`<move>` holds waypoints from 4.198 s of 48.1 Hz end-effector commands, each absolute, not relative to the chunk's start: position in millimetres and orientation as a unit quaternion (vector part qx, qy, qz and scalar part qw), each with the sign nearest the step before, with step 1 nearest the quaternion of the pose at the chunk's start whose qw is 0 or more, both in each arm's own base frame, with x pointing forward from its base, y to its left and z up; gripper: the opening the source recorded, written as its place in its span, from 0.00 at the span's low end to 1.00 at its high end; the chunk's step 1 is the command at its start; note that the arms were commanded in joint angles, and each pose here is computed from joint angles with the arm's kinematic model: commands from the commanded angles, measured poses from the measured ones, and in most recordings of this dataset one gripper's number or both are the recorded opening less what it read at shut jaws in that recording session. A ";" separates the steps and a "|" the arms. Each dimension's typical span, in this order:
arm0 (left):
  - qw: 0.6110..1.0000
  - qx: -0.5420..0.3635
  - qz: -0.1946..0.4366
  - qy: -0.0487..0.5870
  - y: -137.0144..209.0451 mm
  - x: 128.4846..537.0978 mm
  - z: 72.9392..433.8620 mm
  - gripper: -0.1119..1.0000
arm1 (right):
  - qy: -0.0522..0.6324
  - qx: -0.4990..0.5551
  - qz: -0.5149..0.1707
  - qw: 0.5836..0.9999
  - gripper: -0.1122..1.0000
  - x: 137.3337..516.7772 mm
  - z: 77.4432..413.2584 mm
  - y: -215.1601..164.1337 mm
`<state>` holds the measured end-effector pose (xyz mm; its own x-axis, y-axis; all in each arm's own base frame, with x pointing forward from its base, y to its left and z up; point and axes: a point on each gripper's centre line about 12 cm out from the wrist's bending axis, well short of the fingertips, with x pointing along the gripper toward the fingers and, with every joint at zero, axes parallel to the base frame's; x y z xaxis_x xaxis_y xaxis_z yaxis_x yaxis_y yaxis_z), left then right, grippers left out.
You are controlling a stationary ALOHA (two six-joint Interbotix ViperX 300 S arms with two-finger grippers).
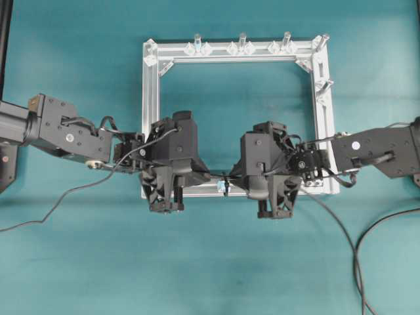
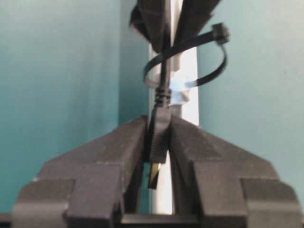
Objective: Insert the wire through the string loop located in the center.
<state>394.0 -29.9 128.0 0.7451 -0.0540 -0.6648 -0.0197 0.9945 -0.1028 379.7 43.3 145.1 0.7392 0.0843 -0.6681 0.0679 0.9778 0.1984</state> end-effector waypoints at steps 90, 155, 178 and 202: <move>0.909 -0.074 -0.003 0.410 -24.8 268.0 144.5 0.22 | 0.360 0.106 0.006 0.927 0.77 377.3 159.9 46.5; 0.882 -0.102 0.020 0.459 -24.3 257.1 106.5 0.22 | 0.363 0.107 0.005 0.926 0.76 376.3 158.7 46.3; 0.879 -0.084 -0.009 0.469 -45.0 270.4 91.2 0.22 | 0.363 0.108 0.004 0.926 0.76 376.8 158.6 46.4; 0.886 -0.082 -0.015 0.456 -46.6 270.4 98.3 0.22 | 0.363 0.108 0.004 0.926 0.76 376.3 158.7 46.3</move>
<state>264.0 -43.9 89.6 0.5529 -0.0931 -0.8280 -0.0583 0.9870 -0.1499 374.3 45.5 145.1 0.7102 0.0817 -0.6992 0.0787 0.9778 0.1942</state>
